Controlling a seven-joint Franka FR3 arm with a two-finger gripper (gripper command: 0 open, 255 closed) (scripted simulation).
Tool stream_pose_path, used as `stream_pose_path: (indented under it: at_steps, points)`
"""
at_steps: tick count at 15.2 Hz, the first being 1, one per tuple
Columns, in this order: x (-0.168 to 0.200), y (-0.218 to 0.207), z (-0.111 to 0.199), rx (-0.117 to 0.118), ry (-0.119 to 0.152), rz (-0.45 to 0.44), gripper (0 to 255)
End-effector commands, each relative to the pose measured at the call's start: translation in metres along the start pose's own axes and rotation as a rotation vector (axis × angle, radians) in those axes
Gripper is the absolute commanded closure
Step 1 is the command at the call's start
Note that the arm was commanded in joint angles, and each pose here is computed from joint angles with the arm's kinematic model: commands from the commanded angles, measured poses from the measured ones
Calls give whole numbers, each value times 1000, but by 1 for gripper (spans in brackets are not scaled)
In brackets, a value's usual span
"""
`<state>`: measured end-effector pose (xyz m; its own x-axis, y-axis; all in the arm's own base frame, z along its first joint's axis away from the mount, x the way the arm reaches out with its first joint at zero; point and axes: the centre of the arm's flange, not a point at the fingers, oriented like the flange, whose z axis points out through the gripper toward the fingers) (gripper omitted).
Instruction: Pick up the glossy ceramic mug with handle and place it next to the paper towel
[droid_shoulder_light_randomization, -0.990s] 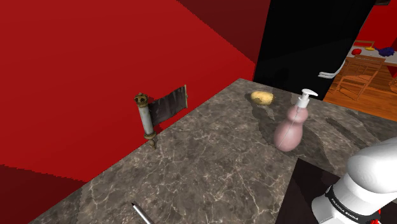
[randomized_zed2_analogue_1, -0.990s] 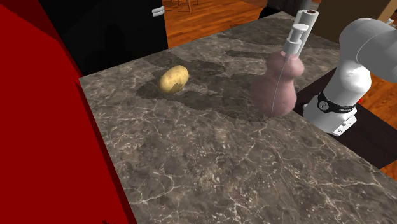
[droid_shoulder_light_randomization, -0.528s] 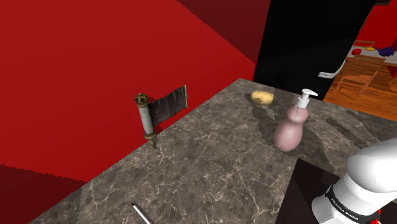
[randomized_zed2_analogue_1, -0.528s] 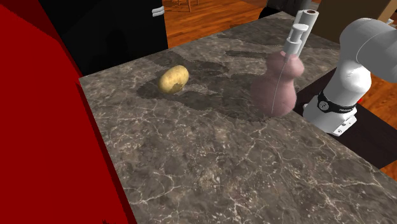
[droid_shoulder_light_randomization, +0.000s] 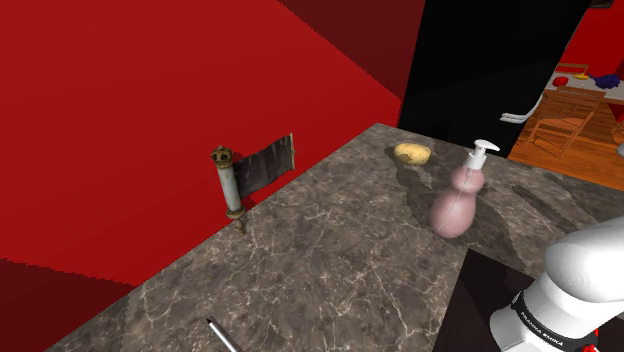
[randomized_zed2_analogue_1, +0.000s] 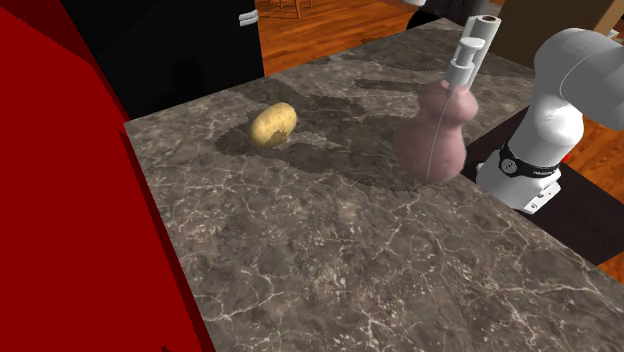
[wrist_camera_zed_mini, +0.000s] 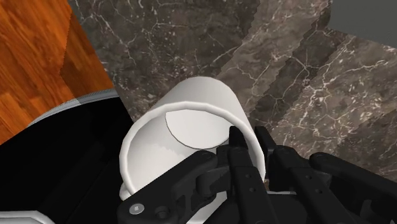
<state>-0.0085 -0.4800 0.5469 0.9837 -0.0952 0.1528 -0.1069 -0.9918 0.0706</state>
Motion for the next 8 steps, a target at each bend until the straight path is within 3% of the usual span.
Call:
stream_pose_path:
  at_steps: [1,8]
  points:
    - [-2,-2,11,-1,0,0,255]
    - [-8,-5,47,-1,0,0,255]
